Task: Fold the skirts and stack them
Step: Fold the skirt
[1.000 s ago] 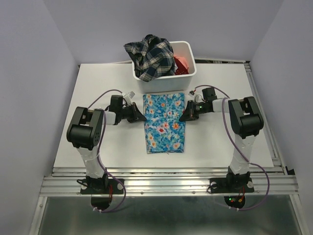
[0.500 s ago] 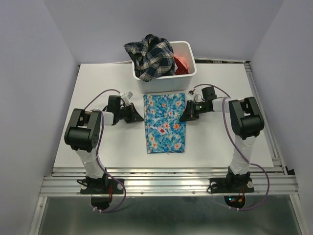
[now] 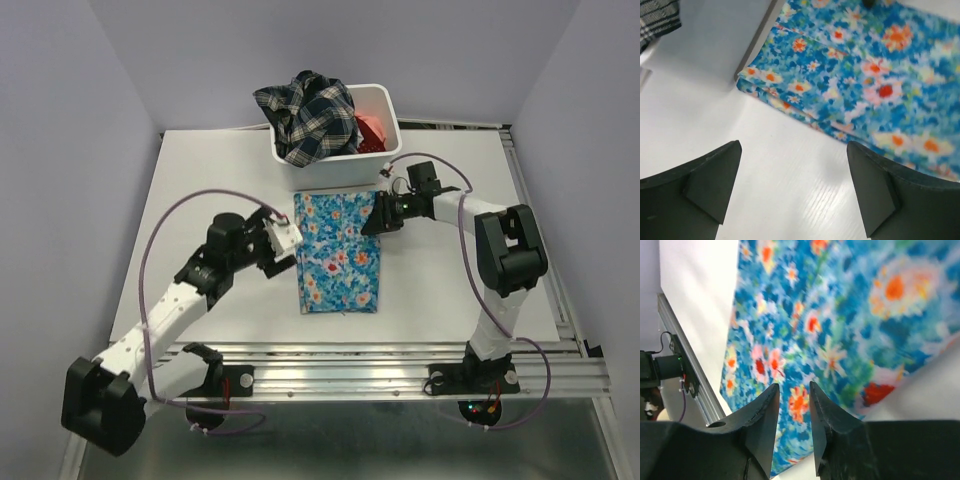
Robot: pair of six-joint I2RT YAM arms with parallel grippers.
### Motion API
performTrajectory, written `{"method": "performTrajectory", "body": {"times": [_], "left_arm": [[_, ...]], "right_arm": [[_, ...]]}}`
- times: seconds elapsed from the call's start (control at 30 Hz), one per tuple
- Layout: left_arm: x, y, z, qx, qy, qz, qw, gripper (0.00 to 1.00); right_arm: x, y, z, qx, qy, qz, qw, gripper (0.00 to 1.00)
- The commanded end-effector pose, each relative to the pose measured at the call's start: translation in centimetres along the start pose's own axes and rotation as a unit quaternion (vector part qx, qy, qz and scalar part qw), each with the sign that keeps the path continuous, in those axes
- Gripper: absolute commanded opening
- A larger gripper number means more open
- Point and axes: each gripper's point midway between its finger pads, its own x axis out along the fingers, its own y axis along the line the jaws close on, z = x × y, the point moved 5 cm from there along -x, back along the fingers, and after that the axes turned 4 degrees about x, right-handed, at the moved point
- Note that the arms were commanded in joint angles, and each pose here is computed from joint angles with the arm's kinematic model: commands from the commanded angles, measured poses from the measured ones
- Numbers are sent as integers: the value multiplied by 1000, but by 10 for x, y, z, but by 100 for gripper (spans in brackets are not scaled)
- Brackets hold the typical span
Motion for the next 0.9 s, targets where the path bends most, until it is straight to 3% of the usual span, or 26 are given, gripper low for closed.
{"method": "performTrajectory", "body": {"times": [0.0,0.03,0.07,0.17,0.3,0.57,0.8,0.87], "left_arm": [[-19,-44,-52,275,93,-67,954,99],[-20,-56,-66,303,110,-78,943,98],[-19,-66,-59,352,91,-88,927,98],[-13,-87,-65,407,81,-109,903,98],[-2,-113,-63,435,61,-144,887,98],[22,-170,-66,426,53,-210,879,99],[42,-177,-50,420,22,-173,891,98],[50,-173,-53,412,51,-160,895,98]], "right_arm": [[-2,44,23,-81,-24,29,996,36],[5,50,19,-89,-14,35,995,36],[13,48,14,-87,-2,35,996,36],[31,50,0,-94,26,41,994,36],[49,47,-12,-86,49,40,994,36],[72,18,-30,-37,79,8,996,33],[77,7,-39,-19,92,-3,996,33],[77,6,-40,-20,92,-6,996,33]]}}
